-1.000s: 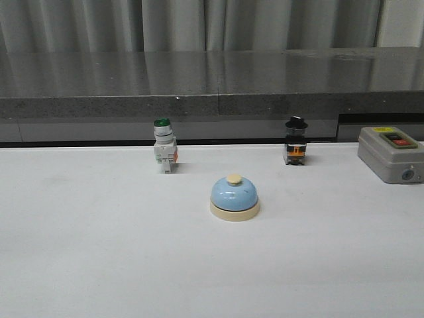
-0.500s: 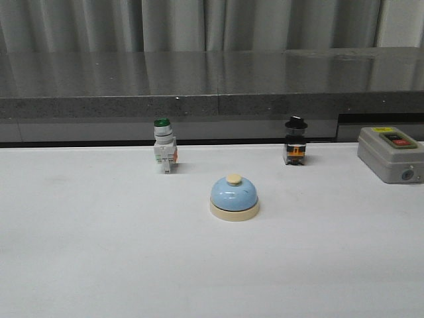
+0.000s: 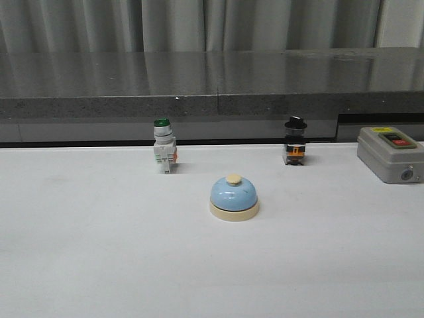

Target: Place and press bell with both arms

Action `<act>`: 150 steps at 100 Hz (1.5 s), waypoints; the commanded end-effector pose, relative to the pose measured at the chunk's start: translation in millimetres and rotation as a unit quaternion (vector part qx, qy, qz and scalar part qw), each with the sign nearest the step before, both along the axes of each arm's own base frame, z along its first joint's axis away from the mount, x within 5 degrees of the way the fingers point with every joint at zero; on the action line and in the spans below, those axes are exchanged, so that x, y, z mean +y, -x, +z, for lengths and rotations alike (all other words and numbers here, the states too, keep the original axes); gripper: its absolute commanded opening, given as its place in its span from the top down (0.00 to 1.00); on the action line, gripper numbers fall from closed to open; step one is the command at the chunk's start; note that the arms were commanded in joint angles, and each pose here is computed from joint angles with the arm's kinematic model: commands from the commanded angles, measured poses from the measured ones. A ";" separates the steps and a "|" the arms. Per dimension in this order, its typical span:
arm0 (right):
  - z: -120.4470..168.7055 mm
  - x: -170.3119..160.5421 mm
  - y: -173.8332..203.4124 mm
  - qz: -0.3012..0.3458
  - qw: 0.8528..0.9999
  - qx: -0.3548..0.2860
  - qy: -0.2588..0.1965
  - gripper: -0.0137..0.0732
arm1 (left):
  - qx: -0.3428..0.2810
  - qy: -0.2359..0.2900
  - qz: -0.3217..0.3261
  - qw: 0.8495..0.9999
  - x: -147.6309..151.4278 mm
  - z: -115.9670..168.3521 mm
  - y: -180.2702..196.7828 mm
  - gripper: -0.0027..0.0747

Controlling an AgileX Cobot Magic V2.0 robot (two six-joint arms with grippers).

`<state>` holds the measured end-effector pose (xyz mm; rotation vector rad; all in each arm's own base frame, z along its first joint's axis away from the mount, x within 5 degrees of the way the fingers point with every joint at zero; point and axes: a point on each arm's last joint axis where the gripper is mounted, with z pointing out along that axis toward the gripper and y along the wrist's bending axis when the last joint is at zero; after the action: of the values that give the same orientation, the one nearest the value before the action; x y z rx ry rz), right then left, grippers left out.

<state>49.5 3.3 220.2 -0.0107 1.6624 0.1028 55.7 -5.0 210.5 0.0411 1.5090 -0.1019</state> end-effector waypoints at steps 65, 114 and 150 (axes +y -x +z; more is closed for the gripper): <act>0.5 1.1 -3.1 0.004 0.988 -0.151 -0.023 0.92 | -0.036 0.006 -0.002 0.999 -0.3 -4.8 1.1 0.99; 0.2 1.1 -3.2 0.004 0.989 -0.149 -0.022 0.92 | -0.036 0.006 -0.002 0.999 -0.3 -4.8 1.1 0.99; 0.2 1.1 -3.2 0.004 0.989 -0.149 -0.022 0.92 | -0.036 0.006 -0.002 0.999 -0.3 -4.8 1.1 0.99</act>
<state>56.1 4.7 207.3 -0.0041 1.4772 0.1320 55.7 -5.0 210.5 0.0411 1.5090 -0.1019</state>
